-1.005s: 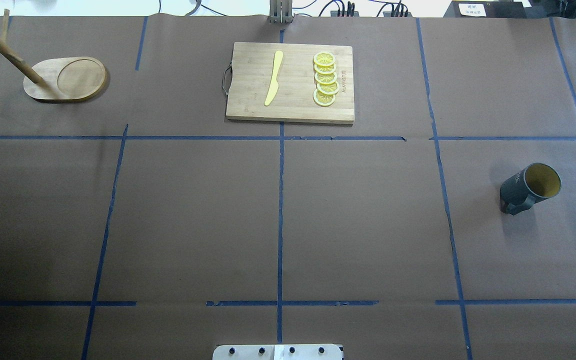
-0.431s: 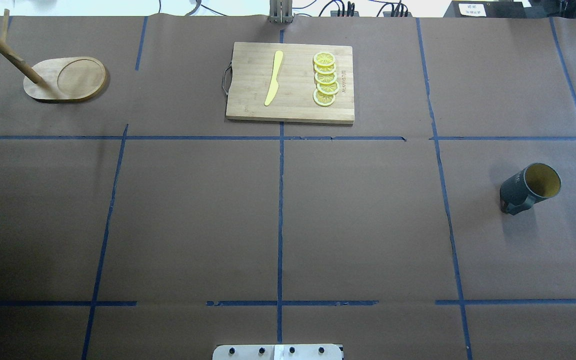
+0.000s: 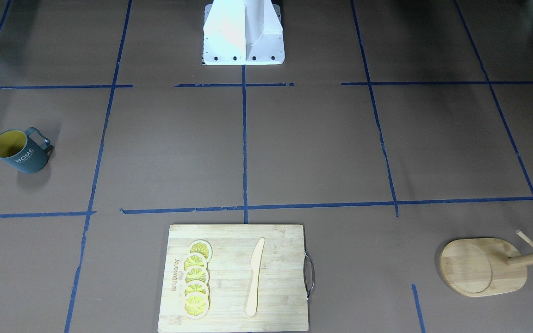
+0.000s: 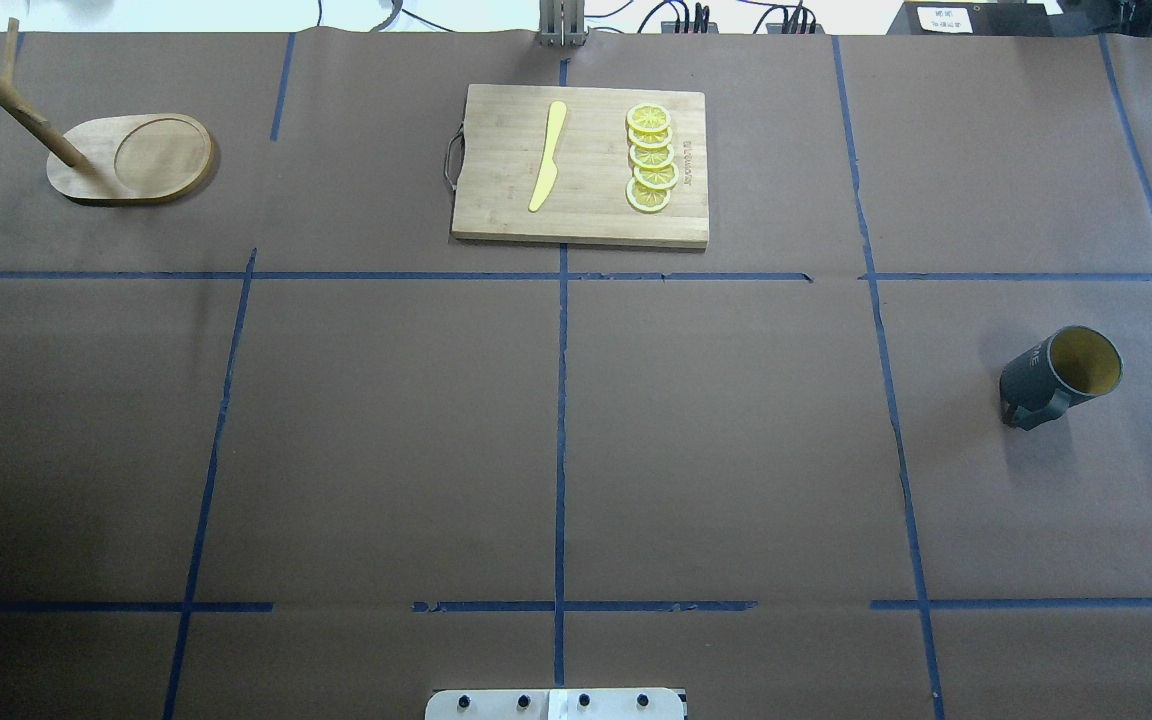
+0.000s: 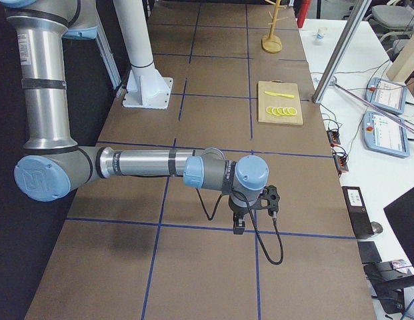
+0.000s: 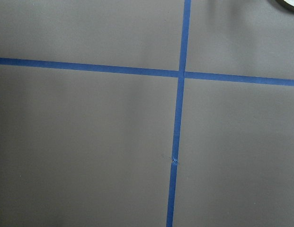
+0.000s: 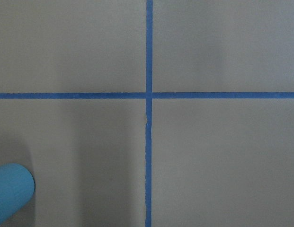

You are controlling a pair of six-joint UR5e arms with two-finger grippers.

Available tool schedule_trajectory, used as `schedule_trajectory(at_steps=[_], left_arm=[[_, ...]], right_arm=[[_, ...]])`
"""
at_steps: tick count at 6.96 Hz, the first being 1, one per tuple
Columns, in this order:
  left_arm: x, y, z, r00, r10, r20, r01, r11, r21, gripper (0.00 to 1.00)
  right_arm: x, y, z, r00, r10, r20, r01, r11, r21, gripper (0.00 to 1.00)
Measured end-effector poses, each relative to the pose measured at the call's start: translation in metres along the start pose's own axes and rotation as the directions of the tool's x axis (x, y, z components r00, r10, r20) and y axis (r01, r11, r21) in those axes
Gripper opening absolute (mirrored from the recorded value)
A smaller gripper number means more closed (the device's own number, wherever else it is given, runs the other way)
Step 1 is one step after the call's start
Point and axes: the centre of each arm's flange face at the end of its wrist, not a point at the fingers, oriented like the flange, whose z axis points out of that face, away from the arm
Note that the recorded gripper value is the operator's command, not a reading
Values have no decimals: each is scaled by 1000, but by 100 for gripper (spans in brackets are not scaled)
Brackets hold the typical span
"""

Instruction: Hang cup on storage rack

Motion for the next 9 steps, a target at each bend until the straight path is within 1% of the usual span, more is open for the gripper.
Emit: schedule_trajectory(at_steps=[5,6,7,8,9], left_arm=[[19,-16,-12,999,41,0,-41,999,32,100],[25,-20,-17,999,51,-1,-51,998,41,100],[40,-31,-28,997,77,2,-77,995,61,100],[60,-42,-41,994,112,2,-112,990,84,100],[76,-48,-46,989,147,-2,-147,984,101,100]], right_arm=[[-11,-1,-10,1000,-22,-1,22,1000,20,100],[-17,-4,-15,999,-38,-2,38,999,32,100],[-27,-11,-23,998,-62,-3,62,997,52,100],[-36,-15,-26,997,-81,5,81,995,61,100],[-47,-17,-25,995,-101,21,99,993,61,99]])
